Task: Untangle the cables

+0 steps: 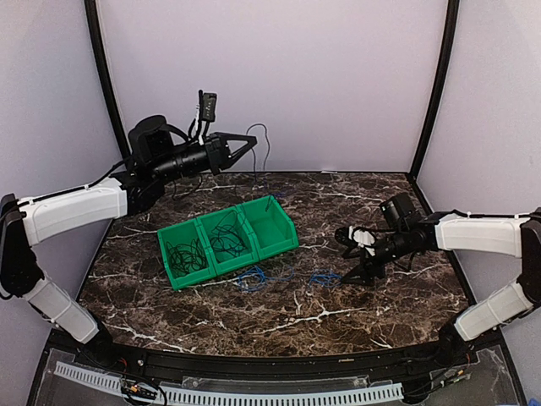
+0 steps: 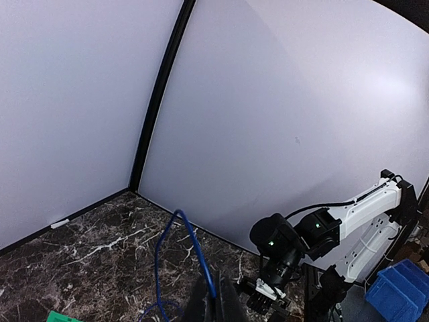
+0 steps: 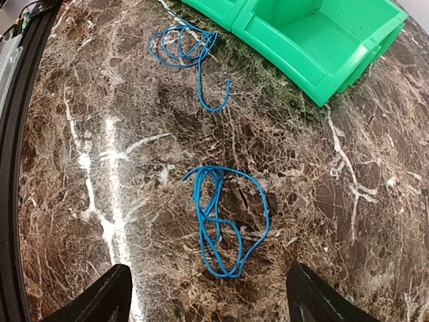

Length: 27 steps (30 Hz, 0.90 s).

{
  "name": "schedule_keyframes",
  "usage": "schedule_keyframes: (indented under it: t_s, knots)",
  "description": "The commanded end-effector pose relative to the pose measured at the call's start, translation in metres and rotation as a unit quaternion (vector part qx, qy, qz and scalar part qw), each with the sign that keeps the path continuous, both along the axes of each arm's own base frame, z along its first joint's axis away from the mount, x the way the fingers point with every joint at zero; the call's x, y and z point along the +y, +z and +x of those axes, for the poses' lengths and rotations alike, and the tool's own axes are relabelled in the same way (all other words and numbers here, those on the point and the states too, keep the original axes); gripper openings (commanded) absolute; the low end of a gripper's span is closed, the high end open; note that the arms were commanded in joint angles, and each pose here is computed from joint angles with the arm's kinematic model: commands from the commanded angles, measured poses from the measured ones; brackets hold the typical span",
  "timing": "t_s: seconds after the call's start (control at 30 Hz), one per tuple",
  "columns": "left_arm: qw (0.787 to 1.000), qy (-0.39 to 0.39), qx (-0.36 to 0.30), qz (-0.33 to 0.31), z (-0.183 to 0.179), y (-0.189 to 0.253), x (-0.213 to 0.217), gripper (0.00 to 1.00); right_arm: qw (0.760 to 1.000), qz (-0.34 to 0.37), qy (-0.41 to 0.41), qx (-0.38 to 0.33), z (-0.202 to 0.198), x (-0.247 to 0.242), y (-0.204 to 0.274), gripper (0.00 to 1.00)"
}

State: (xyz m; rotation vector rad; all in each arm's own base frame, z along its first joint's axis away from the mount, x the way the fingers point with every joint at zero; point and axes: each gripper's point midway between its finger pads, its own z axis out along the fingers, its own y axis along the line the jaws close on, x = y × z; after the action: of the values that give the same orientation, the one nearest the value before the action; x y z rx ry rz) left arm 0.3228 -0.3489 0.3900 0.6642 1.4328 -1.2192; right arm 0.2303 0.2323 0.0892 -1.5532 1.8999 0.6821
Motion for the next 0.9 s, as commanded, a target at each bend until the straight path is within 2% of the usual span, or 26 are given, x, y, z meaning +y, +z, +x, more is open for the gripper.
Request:
schedule_keyframes:
  t_s: [0.0,0.27,0.5,0.77,0.87]
  knots:
    - [0.999,0.042,-0.003,0.017,0.007,-0.008,0.01,0.0,1.0,0.005,0.005,-0.017,0.005,0.005,0.009,0.81]
    - [0.993,0.083,0.066,0.043,0.017,-0.079,0.04,0.0,1.0,-0.003,0.011,-0.013,0.003,0.006,0.004,0.81]
    - [0.982,0.148,0.087,0.074,0.022,-0.107,0.066,0.0,1.0,-0.006,0.011,-0.019,0.003,0.005,0.005,0.81]
    - [0.944,0.278,0.087,0.157,0.017,-0.123,0.125,0.0,1.0,-0.005,0.014,-0.018,0.002,0.006,0.005,0.81]
    - [0.918,0.341,0.091,0.183,0.019,-0.125,0.152,0.0,1.0,-0.007,0.016,-0.017,0.001,0.007,0.004,0.81]
